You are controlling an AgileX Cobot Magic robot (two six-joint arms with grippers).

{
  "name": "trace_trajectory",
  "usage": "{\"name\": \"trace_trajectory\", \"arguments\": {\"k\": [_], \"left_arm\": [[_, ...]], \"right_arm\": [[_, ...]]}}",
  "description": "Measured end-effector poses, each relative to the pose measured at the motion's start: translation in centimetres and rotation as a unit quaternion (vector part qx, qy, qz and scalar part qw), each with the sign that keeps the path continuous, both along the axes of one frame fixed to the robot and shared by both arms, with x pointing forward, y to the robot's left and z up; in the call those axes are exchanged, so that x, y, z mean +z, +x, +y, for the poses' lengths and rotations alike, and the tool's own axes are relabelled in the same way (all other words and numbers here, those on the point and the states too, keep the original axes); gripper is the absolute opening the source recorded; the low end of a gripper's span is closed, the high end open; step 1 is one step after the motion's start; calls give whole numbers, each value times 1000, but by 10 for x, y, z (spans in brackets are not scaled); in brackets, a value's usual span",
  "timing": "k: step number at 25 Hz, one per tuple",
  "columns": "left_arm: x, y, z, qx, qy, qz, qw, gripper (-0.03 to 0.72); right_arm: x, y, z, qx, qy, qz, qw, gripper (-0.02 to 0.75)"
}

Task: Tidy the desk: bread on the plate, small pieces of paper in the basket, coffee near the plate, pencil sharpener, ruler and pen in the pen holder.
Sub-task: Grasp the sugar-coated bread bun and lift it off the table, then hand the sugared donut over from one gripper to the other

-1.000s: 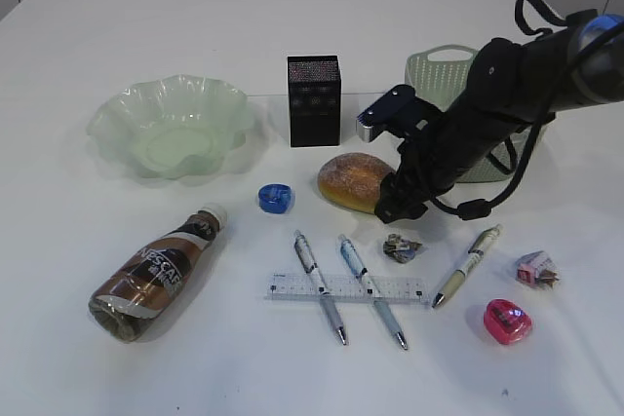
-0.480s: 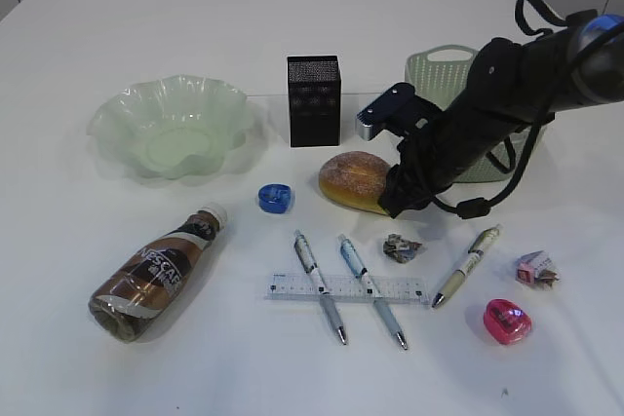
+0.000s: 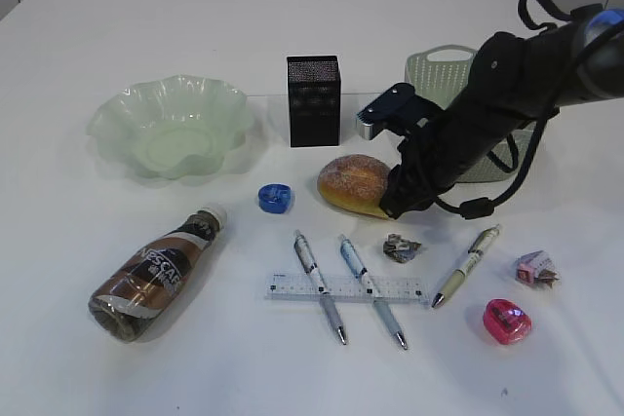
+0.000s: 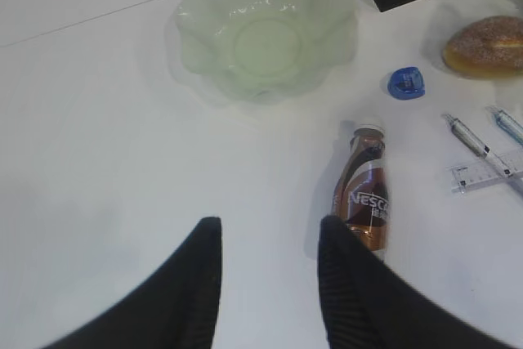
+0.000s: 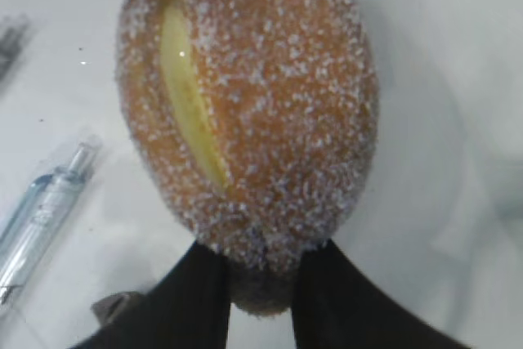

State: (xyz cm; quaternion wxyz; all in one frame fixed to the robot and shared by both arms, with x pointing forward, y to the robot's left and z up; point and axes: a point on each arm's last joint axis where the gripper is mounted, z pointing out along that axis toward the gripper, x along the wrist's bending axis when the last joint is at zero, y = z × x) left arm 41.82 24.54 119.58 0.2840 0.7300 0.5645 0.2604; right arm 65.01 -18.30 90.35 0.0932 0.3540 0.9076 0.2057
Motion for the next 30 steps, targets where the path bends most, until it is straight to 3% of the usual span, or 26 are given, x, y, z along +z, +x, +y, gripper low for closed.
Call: {"name": "trace_trajectory", "arguments": {"k": [3,10,13,17,21,24,30], "left_arm": [[0,0,0,0,1,0,1000,275],[0,0,0,2,-1,0,1000,275],[1,1,0,8,-11,-8,1000,275],[2,2,-1,10,-16,-13,1000,275],[2,2,-1,10,-19,-14,1000,275],[2,2,-2,9,-28,-13,999,275],[4,3,-4,5,-41,-19,999,275]], "right_arm": [[17,-5,1,10,6,5,1000,169],[87,-20,2,22,38,-35,998,164],[99,-20,4,20,53,-42,998,164],[133,-22,34,65,74,-76,992,163],[144,-24,52,87,81,-94,988,163],[169,-26,88,109,104,-162,975,161],[162,-16,121,123,120,-164,971,161]]}}
